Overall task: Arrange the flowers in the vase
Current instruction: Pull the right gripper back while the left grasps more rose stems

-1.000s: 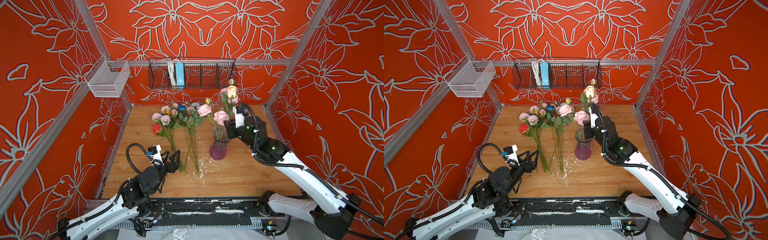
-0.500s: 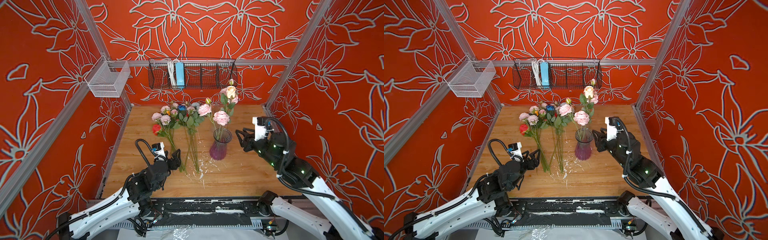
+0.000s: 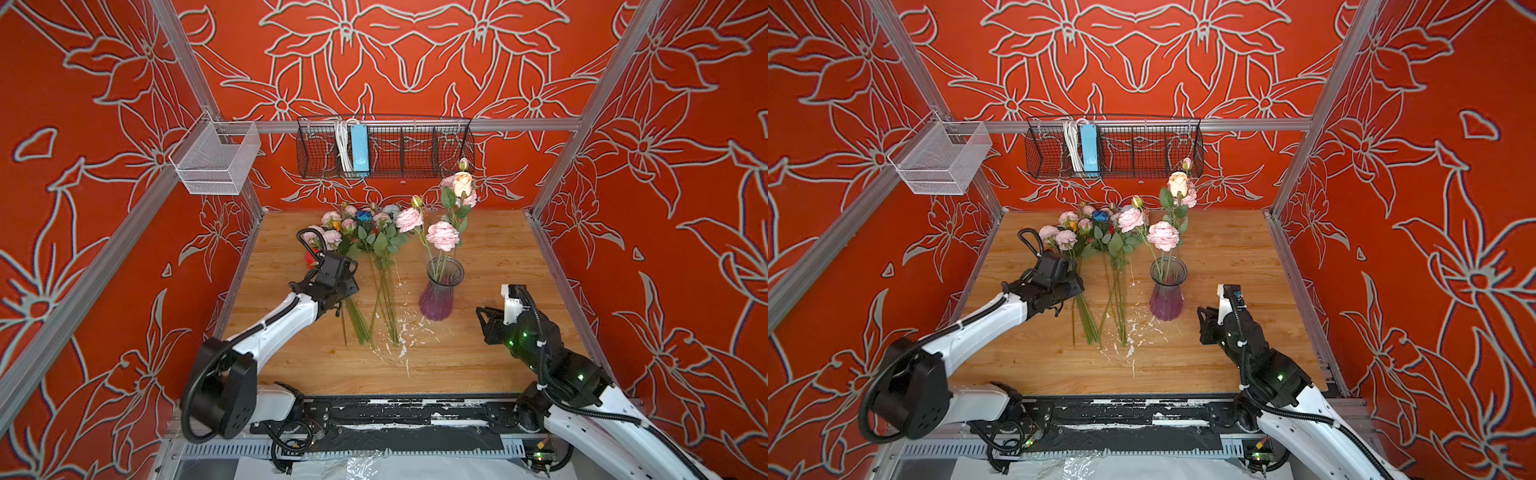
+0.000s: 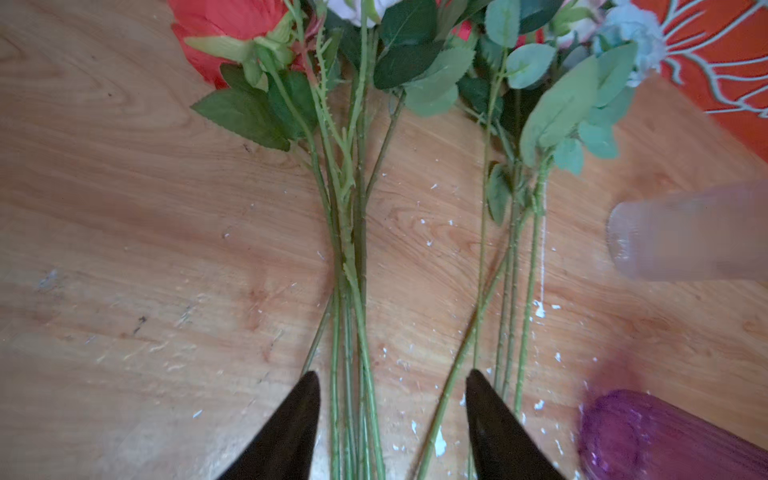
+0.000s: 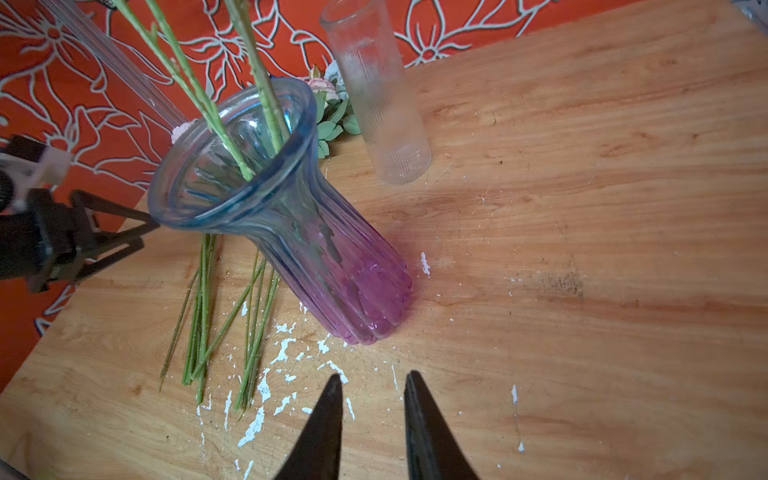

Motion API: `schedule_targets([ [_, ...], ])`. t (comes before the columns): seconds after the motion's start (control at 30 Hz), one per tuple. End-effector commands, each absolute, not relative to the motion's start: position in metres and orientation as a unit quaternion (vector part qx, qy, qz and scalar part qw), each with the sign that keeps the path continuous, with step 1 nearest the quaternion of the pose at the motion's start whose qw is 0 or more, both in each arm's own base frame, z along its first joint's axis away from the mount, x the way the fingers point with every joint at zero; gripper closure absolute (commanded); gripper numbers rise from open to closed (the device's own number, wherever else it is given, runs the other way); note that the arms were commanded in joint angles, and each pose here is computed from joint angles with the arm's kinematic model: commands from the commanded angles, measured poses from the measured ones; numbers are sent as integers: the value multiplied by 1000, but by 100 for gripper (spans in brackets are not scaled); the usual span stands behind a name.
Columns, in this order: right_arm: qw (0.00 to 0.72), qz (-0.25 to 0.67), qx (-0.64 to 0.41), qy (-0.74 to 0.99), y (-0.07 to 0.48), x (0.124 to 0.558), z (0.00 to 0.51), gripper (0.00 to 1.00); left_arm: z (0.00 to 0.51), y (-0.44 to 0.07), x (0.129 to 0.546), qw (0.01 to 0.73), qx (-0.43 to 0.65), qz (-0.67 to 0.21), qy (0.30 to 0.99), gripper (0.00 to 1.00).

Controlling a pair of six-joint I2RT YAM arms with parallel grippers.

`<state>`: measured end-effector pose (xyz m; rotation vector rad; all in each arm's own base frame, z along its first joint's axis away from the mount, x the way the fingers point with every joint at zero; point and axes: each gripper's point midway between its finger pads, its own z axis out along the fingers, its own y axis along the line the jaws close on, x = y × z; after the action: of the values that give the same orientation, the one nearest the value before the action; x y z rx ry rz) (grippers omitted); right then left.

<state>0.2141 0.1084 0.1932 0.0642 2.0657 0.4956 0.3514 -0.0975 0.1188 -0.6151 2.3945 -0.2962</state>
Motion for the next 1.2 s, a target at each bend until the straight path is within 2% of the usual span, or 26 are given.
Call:
schedule_targets([
  [0.0, 493, 231, 61, 836, 106, 213, 197, 73, 108, -99, 364, 279, -239, -127, 922, 49],
  [0.13, 494, 240, 62, 833, 107, 210, 194, 73, 95, -88, 382, 264, -231, -76, 933, 58],
  [0.23, 494, 242, 61, 833, 106, 208, 192, 73, 85, -83, 390, 251, -231, -48, 939, 60],
  [0.43, 498, 240, 64, 831, 102, 206, 189, 73, 61, -78, 392, 213, -237, -16, 948, 74],
  [1.17, 504, 229, 66, 830, 95, 203, 187, 72, 50, -66, 396, 207, -231, 18, 951, 73],
])
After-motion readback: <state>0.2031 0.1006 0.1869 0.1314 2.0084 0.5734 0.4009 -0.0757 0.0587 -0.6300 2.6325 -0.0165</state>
